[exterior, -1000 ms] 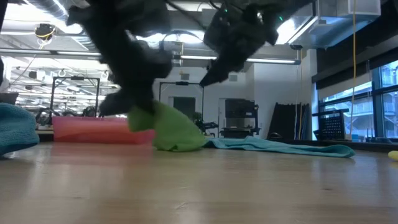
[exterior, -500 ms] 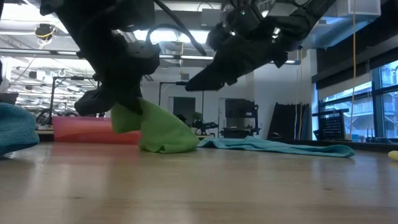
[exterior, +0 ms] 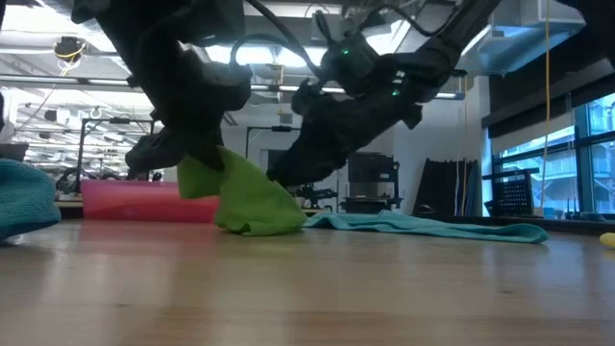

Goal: Roll microfiber towels into tight, uniform cylinder then place into a basket
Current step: Roll the green microfiber towel

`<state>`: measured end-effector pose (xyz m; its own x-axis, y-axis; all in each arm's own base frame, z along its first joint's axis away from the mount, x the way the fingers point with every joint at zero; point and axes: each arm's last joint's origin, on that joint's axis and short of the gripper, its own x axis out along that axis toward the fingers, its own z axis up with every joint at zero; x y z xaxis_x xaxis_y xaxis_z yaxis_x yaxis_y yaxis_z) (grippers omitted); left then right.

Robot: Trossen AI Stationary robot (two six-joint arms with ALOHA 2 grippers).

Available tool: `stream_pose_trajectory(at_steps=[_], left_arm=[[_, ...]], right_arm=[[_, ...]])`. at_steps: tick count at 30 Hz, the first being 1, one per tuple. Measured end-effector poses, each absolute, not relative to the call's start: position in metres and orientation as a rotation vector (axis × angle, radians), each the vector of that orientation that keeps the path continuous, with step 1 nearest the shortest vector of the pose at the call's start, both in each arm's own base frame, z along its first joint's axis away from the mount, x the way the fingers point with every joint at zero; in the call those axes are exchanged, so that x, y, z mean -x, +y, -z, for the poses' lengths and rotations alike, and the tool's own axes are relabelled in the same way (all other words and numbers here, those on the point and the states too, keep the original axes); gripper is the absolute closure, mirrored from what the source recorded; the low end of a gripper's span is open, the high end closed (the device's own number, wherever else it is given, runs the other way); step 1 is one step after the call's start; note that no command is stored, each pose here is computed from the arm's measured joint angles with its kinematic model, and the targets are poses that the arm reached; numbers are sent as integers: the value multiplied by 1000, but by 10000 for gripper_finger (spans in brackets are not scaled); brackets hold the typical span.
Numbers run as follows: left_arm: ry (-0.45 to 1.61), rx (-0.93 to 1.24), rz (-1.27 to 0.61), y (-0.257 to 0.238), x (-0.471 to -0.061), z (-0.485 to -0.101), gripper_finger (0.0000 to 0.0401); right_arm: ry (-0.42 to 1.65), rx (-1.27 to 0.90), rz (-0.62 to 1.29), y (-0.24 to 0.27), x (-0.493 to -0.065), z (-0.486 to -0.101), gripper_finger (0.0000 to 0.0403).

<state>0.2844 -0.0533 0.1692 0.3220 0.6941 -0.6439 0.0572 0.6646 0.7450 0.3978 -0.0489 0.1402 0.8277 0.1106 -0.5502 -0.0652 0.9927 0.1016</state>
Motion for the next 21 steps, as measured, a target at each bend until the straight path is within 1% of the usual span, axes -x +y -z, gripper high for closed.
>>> stream_pose_trajectory(at_steps=[4, 8, 15, 18, 21], left_arm=[[1198, -753, -483, -49, -285, -169, 401], [1202, -749, -486, -47, -285, -169, 401], [1163, -723, -492, -46, -282, -182, 401], [1131, -703, -499, -45, -279, -191, 401], [1100, -673, -495, -45, -278, -198, 401]], right_arm=[[587, -105, -84, -50, -409, -138, 21], [626, -111, -34, -48, -413, -135, 21], [675, -46, 82, -34, -412, -130, 21], [676, -16, 132, -26, -412, -130, 29], [658, 11, 188, -19, -413, -132, 48]])
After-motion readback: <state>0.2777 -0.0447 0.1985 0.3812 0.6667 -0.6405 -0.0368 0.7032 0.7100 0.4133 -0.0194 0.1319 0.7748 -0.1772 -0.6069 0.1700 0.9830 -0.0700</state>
